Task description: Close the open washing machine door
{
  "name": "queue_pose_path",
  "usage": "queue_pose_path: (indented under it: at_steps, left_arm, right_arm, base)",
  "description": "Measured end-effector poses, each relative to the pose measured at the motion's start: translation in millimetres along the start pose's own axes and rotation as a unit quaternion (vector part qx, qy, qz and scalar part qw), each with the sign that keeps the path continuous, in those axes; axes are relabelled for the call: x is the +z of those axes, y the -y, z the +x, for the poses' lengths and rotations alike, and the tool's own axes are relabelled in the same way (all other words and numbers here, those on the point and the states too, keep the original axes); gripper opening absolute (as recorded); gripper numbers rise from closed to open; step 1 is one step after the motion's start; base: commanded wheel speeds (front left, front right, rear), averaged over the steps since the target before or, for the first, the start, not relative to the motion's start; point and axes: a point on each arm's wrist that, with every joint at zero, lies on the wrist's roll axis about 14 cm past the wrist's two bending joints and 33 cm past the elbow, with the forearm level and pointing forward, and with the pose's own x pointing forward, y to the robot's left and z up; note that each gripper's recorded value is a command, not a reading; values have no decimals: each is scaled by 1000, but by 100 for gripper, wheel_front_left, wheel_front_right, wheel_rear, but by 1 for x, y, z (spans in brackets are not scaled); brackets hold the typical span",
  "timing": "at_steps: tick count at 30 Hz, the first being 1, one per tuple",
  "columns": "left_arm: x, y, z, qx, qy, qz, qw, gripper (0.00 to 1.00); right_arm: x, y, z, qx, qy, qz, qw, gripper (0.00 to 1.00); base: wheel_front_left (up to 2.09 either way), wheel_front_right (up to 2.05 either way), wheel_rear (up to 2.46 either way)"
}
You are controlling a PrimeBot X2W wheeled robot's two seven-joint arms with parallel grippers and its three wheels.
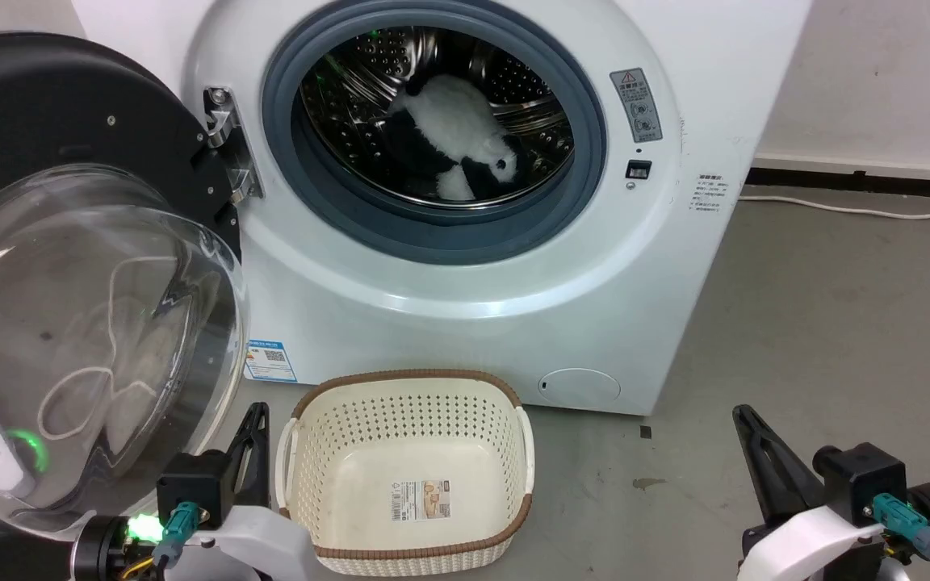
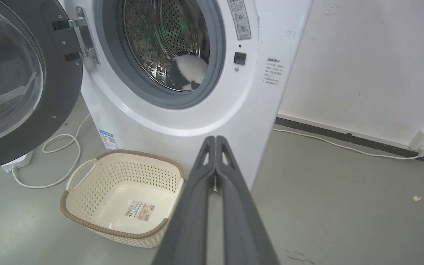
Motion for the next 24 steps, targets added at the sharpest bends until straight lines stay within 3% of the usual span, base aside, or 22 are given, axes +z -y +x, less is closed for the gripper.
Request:
queue_pose_path:
  at_steps: [12,13,24]
  left_arm:
    - [0,0,0,0,0,0,1000,0]
    - [0,0,0,0,0,0,1000,100]
    - [0,1,0,-1,0,0,1000,100]
  right_arm:
    - [0,0,0,0,0,0,1000,0]
    - [0,0,0,0,0,0,1000,100]
    - [-1,0,0,0,0,1,1000,100]
  base:
    - [0,0,0]
    - [0,0,0]
    - [0,0,0]
